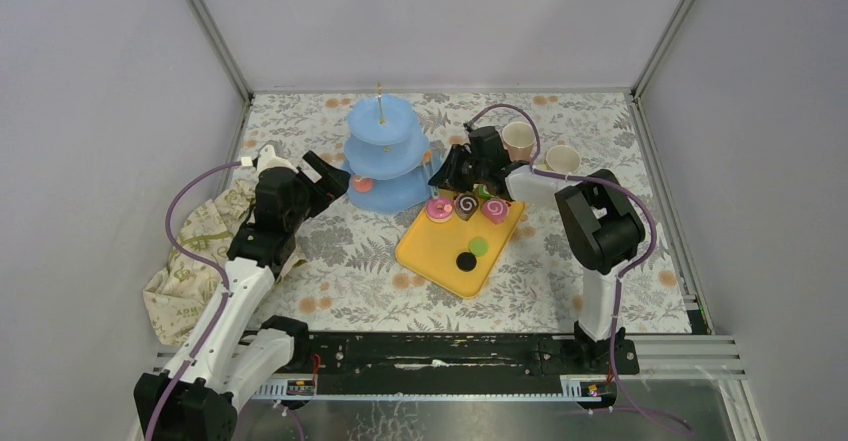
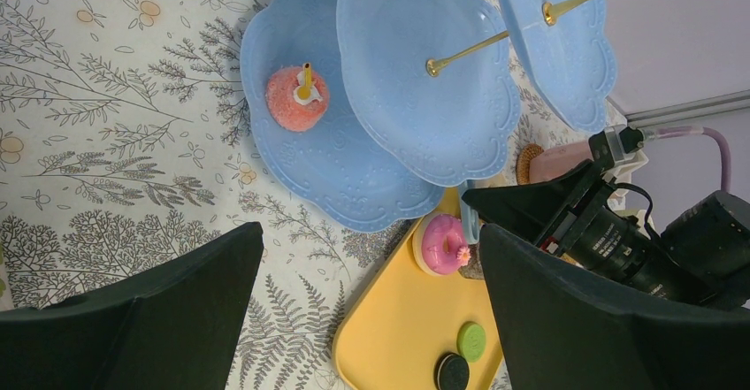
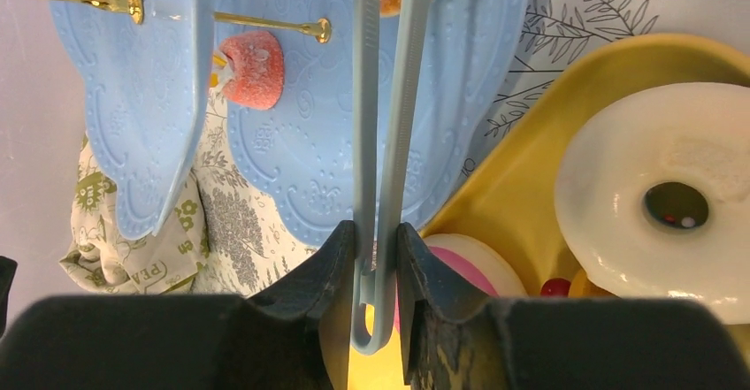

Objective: Serve the afternoon tea
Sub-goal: Place the desert on the desert table.

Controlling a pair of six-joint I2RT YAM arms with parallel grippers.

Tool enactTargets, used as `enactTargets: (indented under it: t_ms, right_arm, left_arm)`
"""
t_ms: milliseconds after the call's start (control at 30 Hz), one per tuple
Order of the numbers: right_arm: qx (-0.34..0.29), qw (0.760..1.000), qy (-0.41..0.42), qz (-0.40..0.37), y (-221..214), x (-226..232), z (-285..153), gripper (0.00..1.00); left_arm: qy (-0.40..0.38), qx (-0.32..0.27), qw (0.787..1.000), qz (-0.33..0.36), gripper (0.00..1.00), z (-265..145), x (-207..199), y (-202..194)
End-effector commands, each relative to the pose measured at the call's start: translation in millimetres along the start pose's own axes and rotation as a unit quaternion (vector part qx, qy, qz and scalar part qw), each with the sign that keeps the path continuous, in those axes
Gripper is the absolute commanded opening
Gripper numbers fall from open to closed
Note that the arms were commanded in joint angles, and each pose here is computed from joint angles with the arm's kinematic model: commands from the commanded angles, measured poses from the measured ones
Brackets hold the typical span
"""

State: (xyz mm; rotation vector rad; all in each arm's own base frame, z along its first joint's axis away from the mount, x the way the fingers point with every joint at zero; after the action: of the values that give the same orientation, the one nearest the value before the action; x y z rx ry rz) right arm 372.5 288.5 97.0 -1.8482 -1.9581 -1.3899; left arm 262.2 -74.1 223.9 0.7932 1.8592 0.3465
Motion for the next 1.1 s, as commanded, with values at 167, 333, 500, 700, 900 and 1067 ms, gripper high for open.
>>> enactTargets:
  t_ms: [167, 333, 500, 700, 900, 1067]
  right_arm:
    - [-0.03, 0.999, -0.01, -0.021, 17.5, 8.6, -12.9, 0.0]
    - [-0.027, 0.999, -0.014, -0.023, 16.5, 6.4, -11.5, 0.0]
    - [-0.031, 0.999, -0.025, -0.029, 17.5, 4.9, -15.4, 0.0]
    - [-0.021, 0.999, -0.035, -0.031, 16.1, 1.5, -12.9, 0.0]
    - [-0.018, 0.999, -0.037, -0.031, 18.6, 0.8, -7.7, 0.0]
    - [-0.013, 0.999, -0.036, -0.033, 22.9, 1.3, 0.0, 0.0]
  left_arm:
    - [-0.041, -0.023, 0.999, 0.002, 1.0, -3.2, -18.7, 11.3]
    - [-0.041, -0.023, 0.999, 0.002, 1.0, -2.9, -18.6, 11.1]
    - [-0.041, -0.022, 0.999, 0.001, 1.0, -2.0, -18.7, 10.6]
    - [-0.042, -0.02, 0.999, -0.001, 1.0, -1.5, -18.3, 9.8]
    - [-0.041, -0.022, 0.999, 0.001, 1.0, -2.1, -17.8, 9.9]
    - [-0.04, -0.022, 0.999, 0.002, 1.0, -1.6, -16.8, 9.5]
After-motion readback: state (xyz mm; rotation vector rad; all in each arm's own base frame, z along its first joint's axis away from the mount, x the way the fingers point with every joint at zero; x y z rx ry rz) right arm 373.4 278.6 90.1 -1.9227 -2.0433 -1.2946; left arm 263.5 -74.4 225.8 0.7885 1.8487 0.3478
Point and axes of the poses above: each gripper's point midway between its finger pads, its own z axis out along the fingers, its own x axis along the line the jaws close on, y = z × x, the point moved 5 cm from there along -z, back along the fingers, and after that the axes turned 9 degrees about -z, right-handed, at the moved point
